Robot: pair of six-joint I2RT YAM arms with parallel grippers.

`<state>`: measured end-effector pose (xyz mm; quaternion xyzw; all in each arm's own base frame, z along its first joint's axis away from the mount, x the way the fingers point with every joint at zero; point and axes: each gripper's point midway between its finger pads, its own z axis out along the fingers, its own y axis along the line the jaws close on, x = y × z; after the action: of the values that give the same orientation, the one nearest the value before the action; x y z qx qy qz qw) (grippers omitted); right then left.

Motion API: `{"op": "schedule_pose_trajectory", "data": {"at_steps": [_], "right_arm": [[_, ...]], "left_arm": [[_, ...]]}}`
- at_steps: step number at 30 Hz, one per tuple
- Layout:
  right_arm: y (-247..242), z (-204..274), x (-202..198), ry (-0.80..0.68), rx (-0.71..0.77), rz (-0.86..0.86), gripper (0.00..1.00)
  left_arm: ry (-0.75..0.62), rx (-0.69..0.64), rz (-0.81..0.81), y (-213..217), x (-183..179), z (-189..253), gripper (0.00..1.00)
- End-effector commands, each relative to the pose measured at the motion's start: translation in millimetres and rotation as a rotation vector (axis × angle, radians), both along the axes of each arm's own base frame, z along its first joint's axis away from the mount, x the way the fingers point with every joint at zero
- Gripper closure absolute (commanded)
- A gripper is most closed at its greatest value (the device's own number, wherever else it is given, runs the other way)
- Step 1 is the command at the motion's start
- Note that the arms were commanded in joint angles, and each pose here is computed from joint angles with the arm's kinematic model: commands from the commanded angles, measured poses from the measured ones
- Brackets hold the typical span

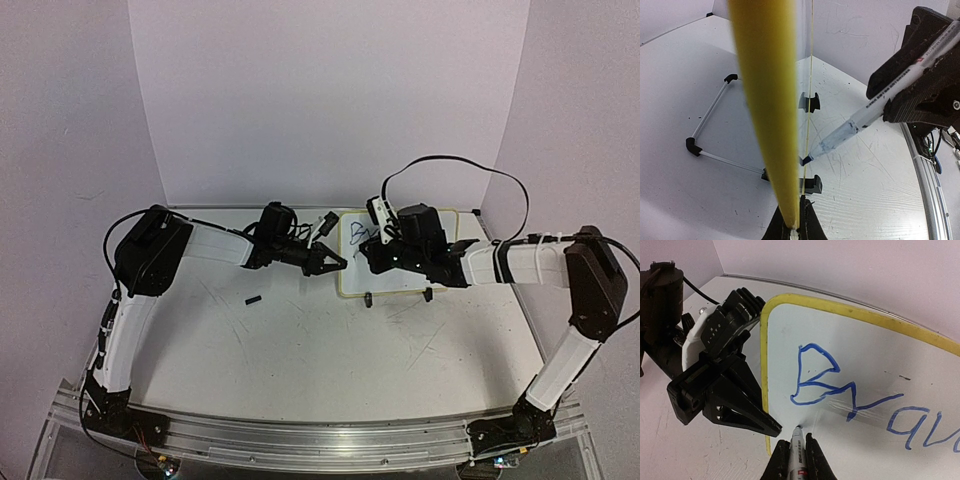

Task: Write a sentence on the whiteboard

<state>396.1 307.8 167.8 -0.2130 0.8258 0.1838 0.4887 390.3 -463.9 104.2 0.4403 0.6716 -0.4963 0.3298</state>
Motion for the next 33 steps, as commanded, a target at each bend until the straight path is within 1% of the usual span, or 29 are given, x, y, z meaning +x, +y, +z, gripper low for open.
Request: {"op": "schedule_pose_trajectory", "data": {"at_steps": [1, 10, 28, 33], "right_arm": [[0, 3, 11, -0.023, 0.001, -0.032, 1.0], [-9, -7, 11, -0.014, -0.026, -0.071, 1.0], [-11, -51, -9, 0.095, -0.035, -0.057, 1.0], [-6, -54, -12, 0.105, -0.026, -0.038, 1.0]], "left_arm": [[0.008, 0.157, 0.091, 18, 11, -44, 1.0], [0.008, 0.156, 0.09, 18, 11, -44, 1.0], [0.007, 0.156, 0.092, 18, 11, -43, 1.0], [0.008, 0.16, 0.094, 19, 11, -45, 1.0]]}}
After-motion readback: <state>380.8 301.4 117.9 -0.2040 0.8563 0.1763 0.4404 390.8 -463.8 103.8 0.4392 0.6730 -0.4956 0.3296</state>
